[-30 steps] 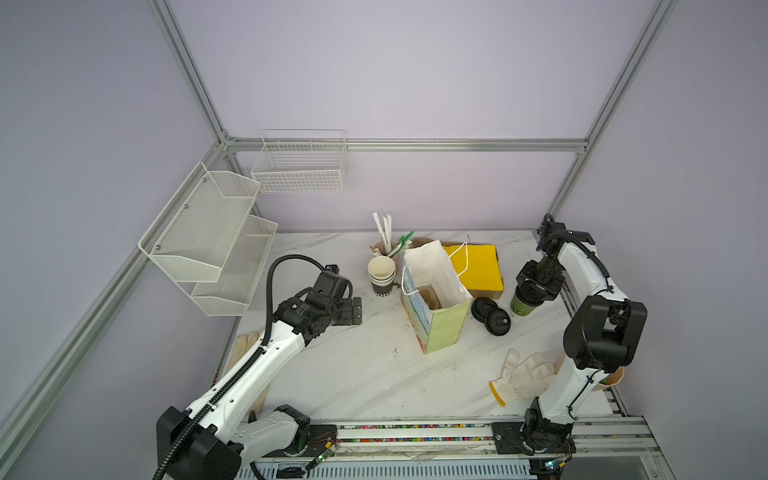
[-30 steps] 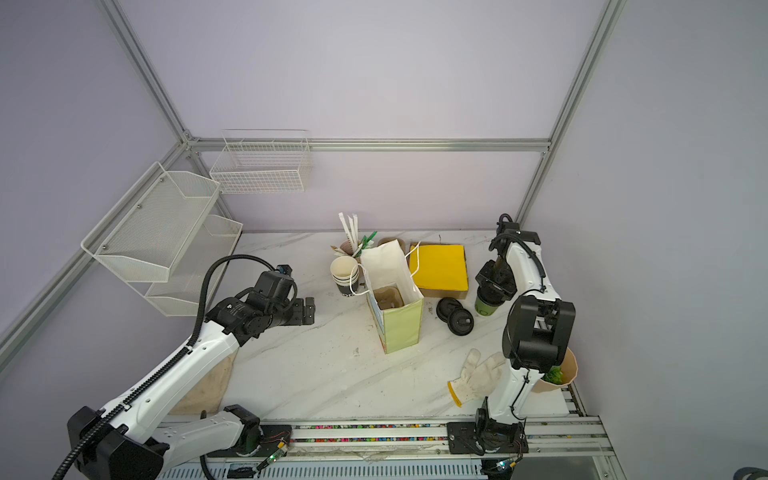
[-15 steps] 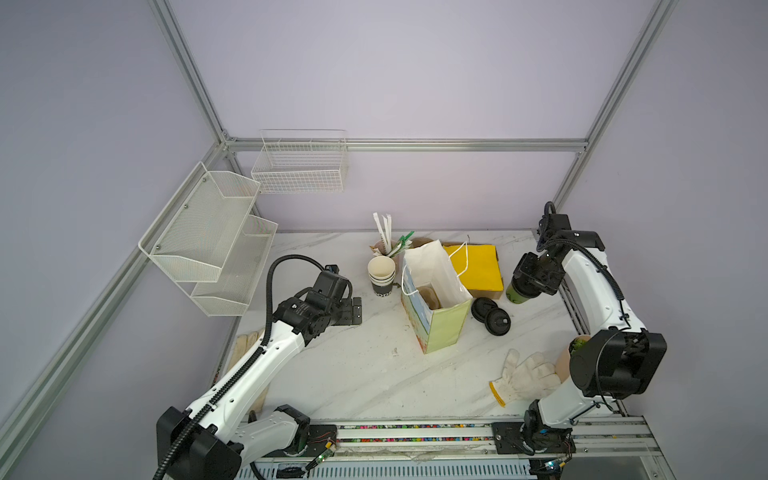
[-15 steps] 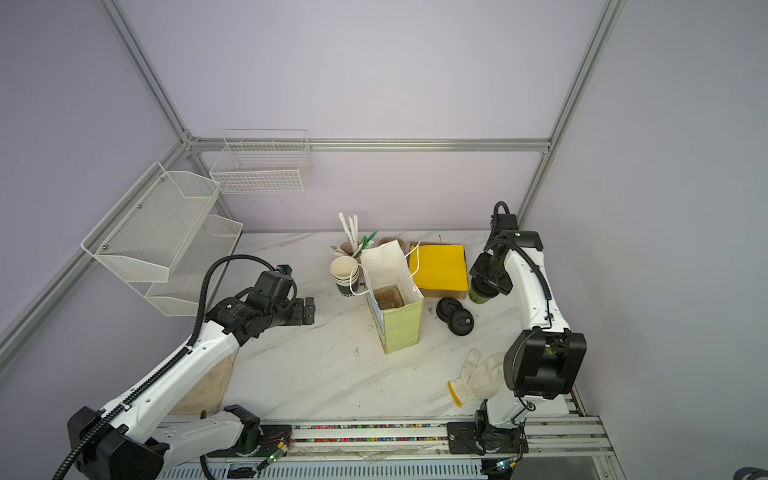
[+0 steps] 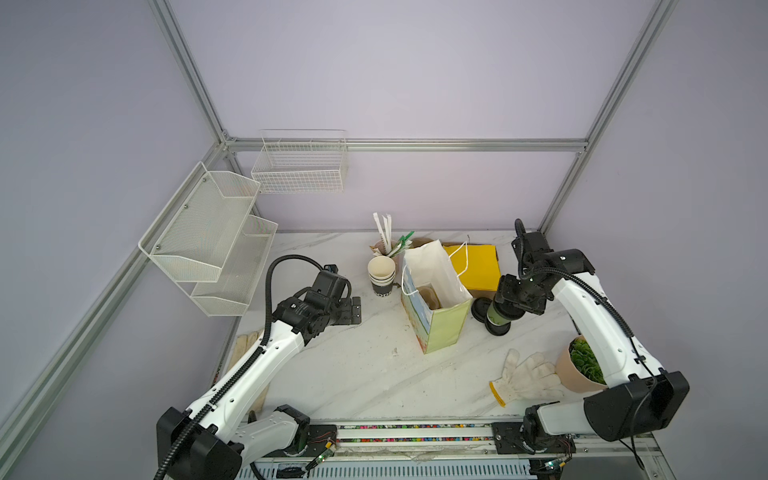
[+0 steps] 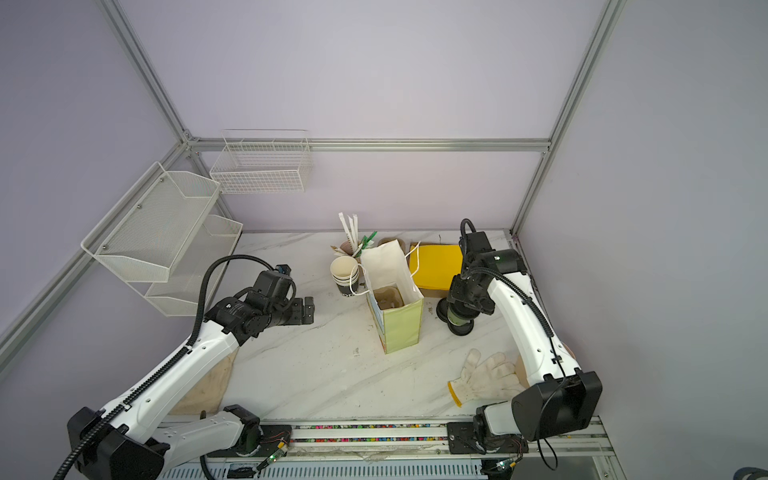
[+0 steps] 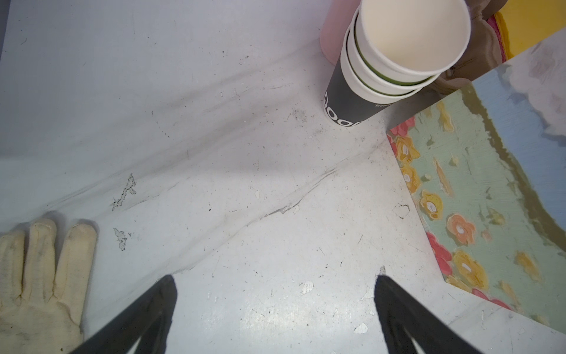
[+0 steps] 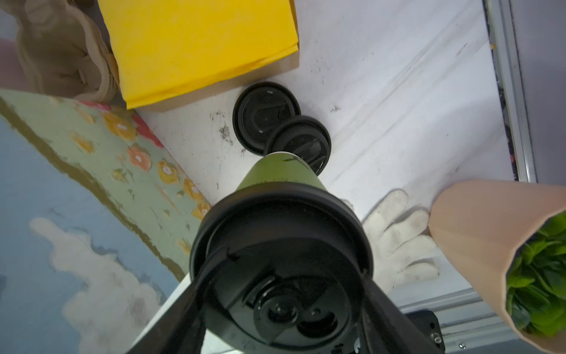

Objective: Pack the takeout coffee

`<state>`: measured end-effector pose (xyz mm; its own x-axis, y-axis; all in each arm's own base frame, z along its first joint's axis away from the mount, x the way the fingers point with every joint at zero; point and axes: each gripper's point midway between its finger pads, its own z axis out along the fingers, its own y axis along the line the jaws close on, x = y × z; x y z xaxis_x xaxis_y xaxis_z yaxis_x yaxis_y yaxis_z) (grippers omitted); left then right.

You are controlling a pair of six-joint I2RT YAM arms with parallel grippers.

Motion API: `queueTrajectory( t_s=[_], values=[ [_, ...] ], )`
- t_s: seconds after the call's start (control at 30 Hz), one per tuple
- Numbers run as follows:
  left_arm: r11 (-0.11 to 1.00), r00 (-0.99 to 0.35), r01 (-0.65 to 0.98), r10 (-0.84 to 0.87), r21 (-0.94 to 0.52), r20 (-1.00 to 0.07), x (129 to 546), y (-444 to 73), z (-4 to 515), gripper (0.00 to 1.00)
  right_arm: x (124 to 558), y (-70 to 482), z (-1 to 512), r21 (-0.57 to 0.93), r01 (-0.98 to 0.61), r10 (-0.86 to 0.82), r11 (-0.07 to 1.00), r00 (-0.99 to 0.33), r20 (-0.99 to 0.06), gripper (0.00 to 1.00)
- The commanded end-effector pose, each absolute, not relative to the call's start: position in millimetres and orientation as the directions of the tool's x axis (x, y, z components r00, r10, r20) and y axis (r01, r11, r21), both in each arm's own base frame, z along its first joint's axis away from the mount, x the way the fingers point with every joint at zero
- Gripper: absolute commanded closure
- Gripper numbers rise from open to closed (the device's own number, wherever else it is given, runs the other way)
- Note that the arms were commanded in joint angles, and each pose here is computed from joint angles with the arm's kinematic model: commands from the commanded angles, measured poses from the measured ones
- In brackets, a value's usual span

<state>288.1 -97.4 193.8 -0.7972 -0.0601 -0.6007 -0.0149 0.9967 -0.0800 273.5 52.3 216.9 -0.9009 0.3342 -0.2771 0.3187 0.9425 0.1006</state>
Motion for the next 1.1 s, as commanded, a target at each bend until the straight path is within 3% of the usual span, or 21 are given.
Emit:
queueTrajectory(
  t_s=[0.0,0.37,1.07],
  values=[
    [0.991,-0.742,-0.012,-0.097,-0.131,-0.663,302,-102,234,0.0,238,50,213,0.065,0.323,0.329,0.944,-0.918,-0.223,0.3],
    [0.992,-0.749,-0.018,-0.098,-0.127,-0.656,303,-101,231,0.0,188,62,173,0.067,0.277,0.283,0.958,-0.955,-0.093,0.3],
    [0.993,-0.759,-0.03,-0.098,-0.116,-0.643,306,-99,225,0.0,196,68,144,0.038,0.217,0.22,0.975,-0.971,-0.09,0.27]
  ],
)
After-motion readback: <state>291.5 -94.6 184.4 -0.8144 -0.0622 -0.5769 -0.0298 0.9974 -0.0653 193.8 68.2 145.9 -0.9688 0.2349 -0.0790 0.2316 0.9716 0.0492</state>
